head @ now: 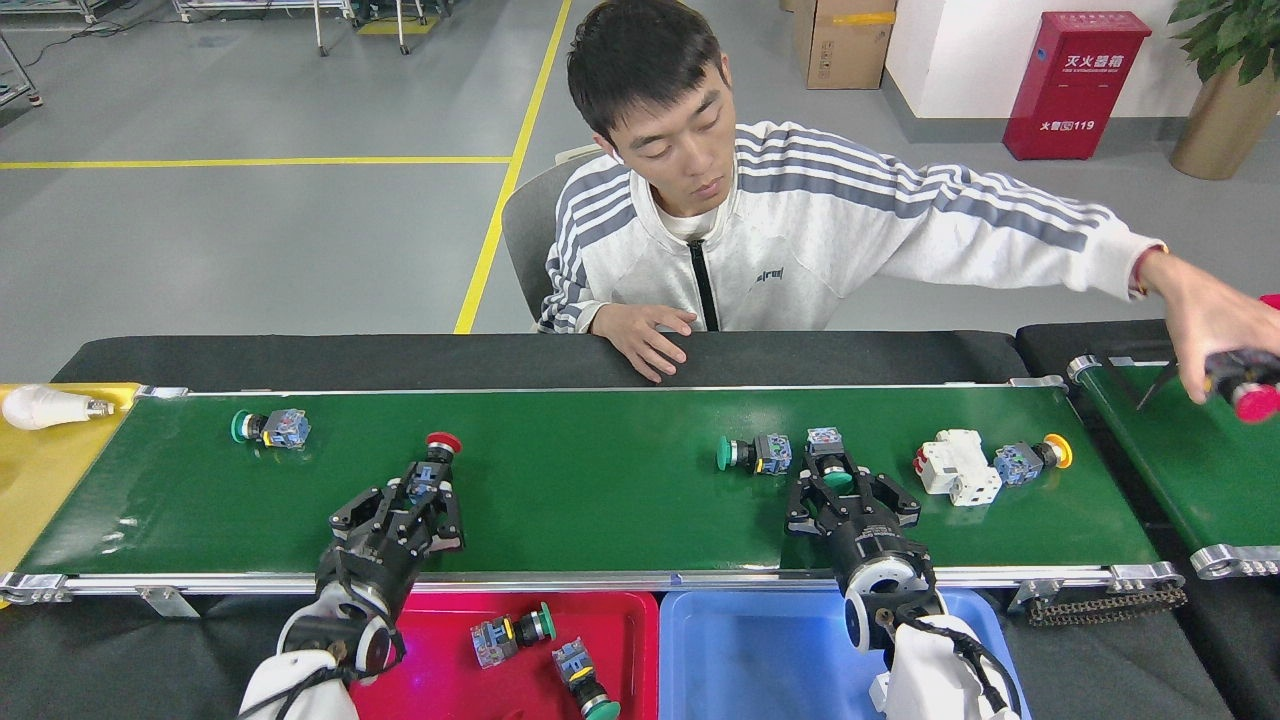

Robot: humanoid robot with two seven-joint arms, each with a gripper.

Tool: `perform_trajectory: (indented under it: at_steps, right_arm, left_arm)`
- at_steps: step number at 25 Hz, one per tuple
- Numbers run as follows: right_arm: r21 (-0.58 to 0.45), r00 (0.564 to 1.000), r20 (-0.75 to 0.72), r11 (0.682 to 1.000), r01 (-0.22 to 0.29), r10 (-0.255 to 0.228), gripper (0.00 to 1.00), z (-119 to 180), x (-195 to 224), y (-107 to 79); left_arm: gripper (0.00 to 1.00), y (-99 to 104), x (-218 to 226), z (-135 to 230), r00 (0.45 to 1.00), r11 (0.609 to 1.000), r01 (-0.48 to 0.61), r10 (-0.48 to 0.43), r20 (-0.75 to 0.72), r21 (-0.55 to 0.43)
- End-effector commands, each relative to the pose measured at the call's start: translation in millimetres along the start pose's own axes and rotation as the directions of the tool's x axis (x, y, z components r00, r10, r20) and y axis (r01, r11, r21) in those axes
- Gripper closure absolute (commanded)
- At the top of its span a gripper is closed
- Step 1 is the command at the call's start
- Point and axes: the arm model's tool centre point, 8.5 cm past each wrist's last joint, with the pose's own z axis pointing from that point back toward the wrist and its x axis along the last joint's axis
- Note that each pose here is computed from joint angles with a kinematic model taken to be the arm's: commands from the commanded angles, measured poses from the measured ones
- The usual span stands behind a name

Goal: Pick switch part from conveyor to tray

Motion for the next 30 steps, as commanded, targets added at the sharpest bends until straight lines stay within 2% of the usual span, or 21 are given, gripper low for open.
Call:
perform_trajectory:
  at_steps: [1, 2, 3, 5, 8, 9, 10, 11, 12, 14, 16, 19, 20, 21, 22, 23, 25, 28, 30]
  right_arm:
    - [-0.081, 0.995, 0.102, 0.997, -0.007, 0.015, 0.98, 11, 13, -19.7]
    - [-0.109, 0.984, 0.173, 0.994, -0.017, 0.035, 0.98, 27, 19, -22.1]
    - [-0.133, 0.968, 0.245, 0.991, -0.016, 0.048, 0.98, 43, 28, -24.1]
    - [-0.159, 0.914, 0.400, 0.987, -0.005, 0.069, 0.97, 74, 54, -22.9]
    - [-0.157, 0.795, 0.600, 0.988, 0.003, 0.093, 0.91, 111, 94, -11.8]
    - [-0.149, 0.757, 0.646, 0.989, -0.001, 0.098, 0.77, 117, 108, -7.7]
    - [-0.133, 0.729, 0.677, 0.991, -0.009, 0.098, 0.37, 121, 121, -0.5]
    - [-0.124, 0.714, 0.693, 0.992, -0.017, 0.099, 0.05, 125, 129, 4.2]
    - [-0.117, 0.700, 0.707, 0.993, -0.018, 0.096, 0.01, 127, 136, 7.4]
    - [-0.114, 0.689, 0.719, 0.993, -0.019, 0.095, 0.01, 129, 139, 8.7]
    - [-0.111, 0.691, 0.716, 0.994, -0.021, 0.095, 0.01, 129, 137, 9.4]
    - [-0.122, 0.713, 0.697, 0.993, 0.004, 0.082, 0.01, 126, 131, 2.8]
    - [-0.132, 0.756, 0.651, 0.991, 0.022, 0.070, 0.01, 120, 110, -3.2]
    - [-0.141, 0.819, 0.573, 0.989, 0.047, 0.042, 0.01, 112, 80, -8.8]
    - [-0.141, 0.882, 0.470, 0.988, 0.070, 0.005, 0.01, 112, 44, -7.4]
    - [-0.135, 0.928, 0.372, 0.986, 0.095, -0.038, 0.01, 120, 14, -0.6]
    - [-0.145, 0.978, 0.184, 0.981, 0.131, -0.103, 0.01, 144, -41, 14.5]
    - [-0.202, 0.991, -0.012, 0.971, 0.127, -0.132, 0.01, 178, -102, 27.9]
    - [-0.194, 0.990, -0.038, 0.973, 0.125, -0.135, 0.02, 184, -107, 32.2]
  left_arm:
    - [0.65, 17, 28, 26, 0.980, 0.997, 0.056, -0.066, 0.190, 0.057]
    - [0.26, 17, 34, 39, 0.977, 0.996, 0.061, -0.072, 0.198, 0.061]
    - [0.00, 17, 36, 44, 0.983, 0.997, 0.047, -0.058, 0.176, 0.066]
    - [0.00, 13, 40, 44, 0.988, 0.998, 0.028, -0.037, 0.150, 0.056]
    - [0.00, 10, 30, 48, 0.993, 0.999, 0.021, -0.027, 0.112, 0.050]
    - [0.00, 10, 19, 52, 0.998, 0.999, 0.019, -0.022, 0.062, 0.048]
    - [0.00, 9, 0, 57, 0.999, 0.999, 0.010, -0.008, -0.035, 0.045]
    - [0.00, 8, -10, 60, 0.994, 0.999, 0.002, 0.003, -0.105, 0.045]
    - [0.00, 9, -27, 65, 0.977, 0.999, -0.005, 0.014, -0.212, 0.047]
    - [0.00, 4, -51, 73, 0.929, 0.999, -0.019, 0.033, -0.369, 0.042]
    - [0.00, -6, -68, 84, 0.889, 0.999, -0.036, 0.042, -0.455, 0.021]
    - [0.00, -16, -79, 97, 0.868, 0.999, -0.050, 0.043, -0.494, -0.002]
    - [0.00, -16, -78, 99, 0.868, 0.999, -0.051, 0.044, -0.494, -0.001]
    - [0.00, -17, -78, 101, 0.868, 0.999, -0.050, 0.041, -0.495, -0.006]
    - [0.00, -16, -76, 100, 0.869, 0.999, -0.050, 0.041, -0.492, -0.004]
    - [0.00, -15, -75, 100, 0.872, 0.999, -0.045, 0.038, -0.487, -0.004]
    - [0.00, -10, -73, 98, 0.879, 0.999, -0.033, 0.032, -0.476, 0.005]
    - [0.00, -1, -55, 78, 0.921, 0.999, -0.027, 0.035, -0.389, 0.027]
    - [0.00, 15, -41, 55, 0.941, 0.998, -0.010, 0.031, -0.336, 0.064]
